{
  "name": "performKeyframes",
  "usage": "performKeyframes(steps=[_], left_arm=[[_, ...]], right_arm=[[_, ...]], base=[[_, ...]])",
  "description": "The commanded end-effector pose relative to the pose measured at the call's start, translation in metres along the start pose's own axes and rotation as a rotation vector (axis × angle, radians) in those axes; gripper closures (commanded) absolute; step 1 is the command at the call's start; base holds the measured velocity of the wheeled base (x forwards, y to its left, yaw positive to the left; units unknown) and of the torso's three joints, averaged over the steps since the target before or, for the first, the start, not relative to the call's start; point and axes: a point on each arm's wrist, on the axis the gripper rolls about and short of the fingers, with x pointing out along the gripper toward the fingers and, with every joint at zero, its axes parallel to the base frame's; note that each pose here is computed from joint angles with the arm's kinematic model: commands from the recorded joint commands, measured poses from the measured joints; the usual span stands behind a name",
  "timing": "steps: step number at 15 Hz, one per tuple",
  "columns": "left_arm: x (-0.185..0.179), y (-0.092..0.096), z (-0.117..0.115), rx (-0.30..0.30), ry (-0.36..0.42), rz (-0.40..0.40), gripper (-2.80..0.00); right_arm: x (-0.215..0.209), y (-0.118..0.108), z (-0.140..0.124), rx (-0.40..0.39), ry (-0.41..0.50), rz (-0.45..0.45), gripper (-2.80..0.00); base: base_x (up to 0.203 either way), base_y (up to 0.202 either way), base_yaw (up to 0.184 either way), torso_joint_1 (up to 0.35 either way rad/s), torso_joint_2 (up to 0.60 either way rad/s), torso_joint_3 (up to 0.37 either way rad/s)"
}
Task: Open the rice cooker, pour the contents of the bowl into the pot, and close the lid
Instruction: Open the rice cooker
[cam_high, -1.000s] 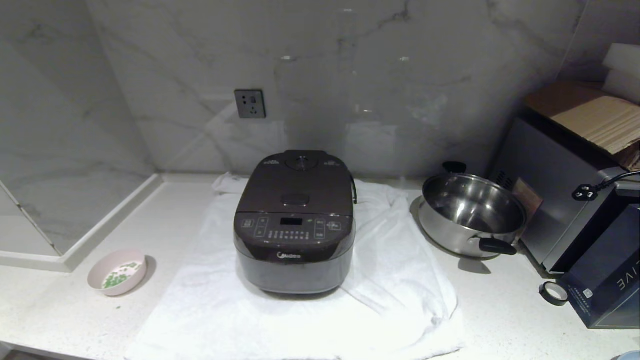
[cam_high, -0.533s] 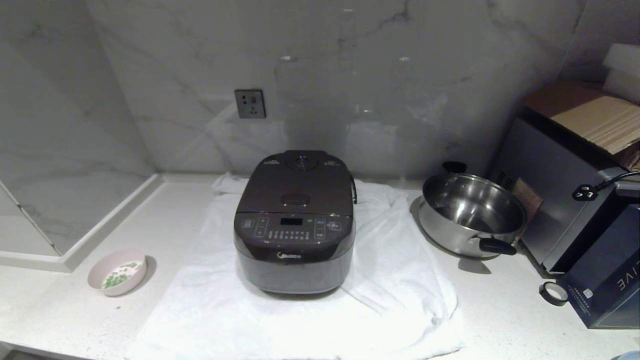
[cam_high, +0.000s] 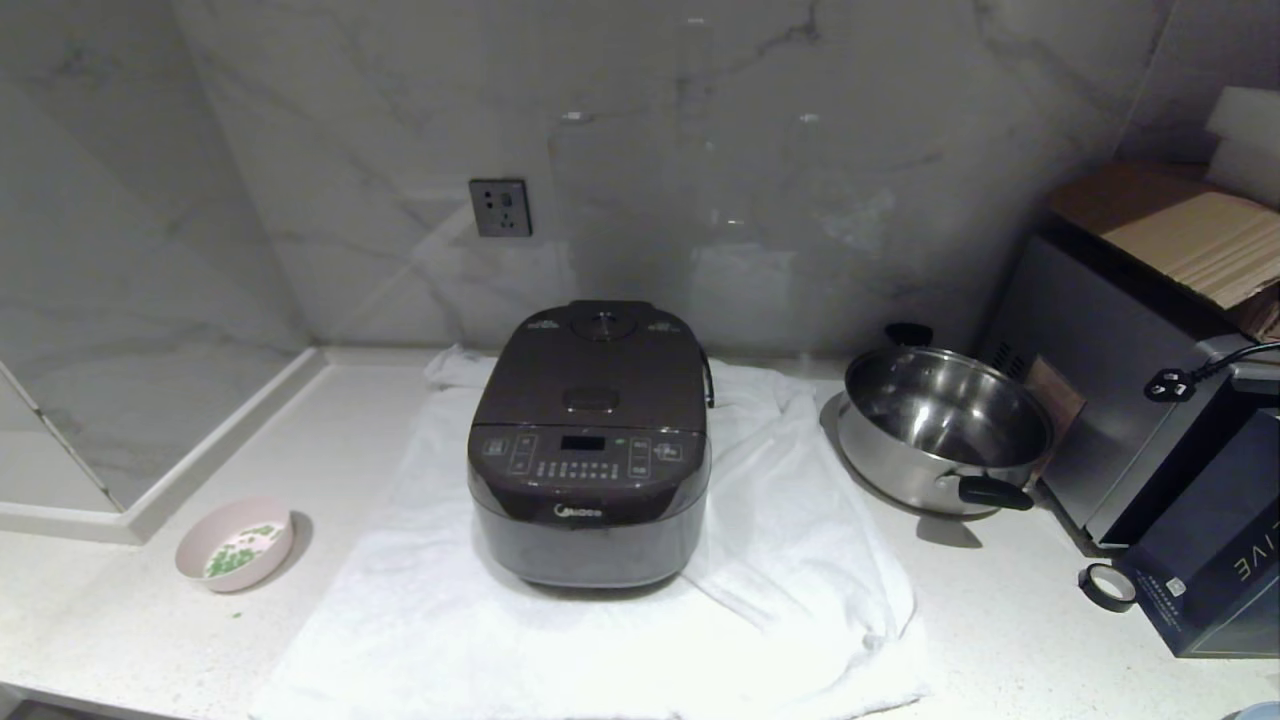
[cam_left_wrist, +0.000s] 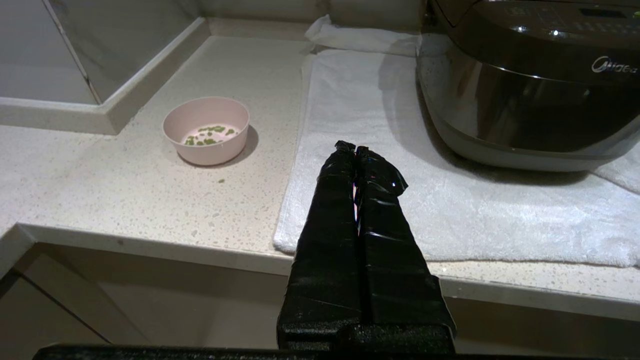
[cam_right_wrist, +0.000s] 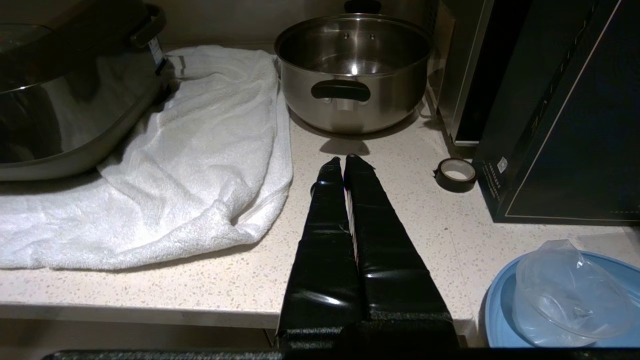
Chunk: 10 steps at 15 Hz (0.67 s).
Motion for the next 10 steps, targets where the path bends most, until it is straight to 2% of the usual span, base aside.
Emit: performKeyframes(steps=[1,10], left_arm=[[-0.0001,0.0000,0.0000,0.000,-0.002,0.000,0.00],[-0.0001,0.0000,0.0000,0.000,-0.002,0.000,0.00]], right_arm=[[0.0001,0.0000,-0.0005,0.000,0.002,0.000,0.00],[0.0001,0.0000,-0.0005,0.000,0.002,0.000,0.00]], base=[[0.000,0.000,0.000,0.000,0.00,0.000],[0.000,0.000,0.000,0.000,0.00,0.000]])
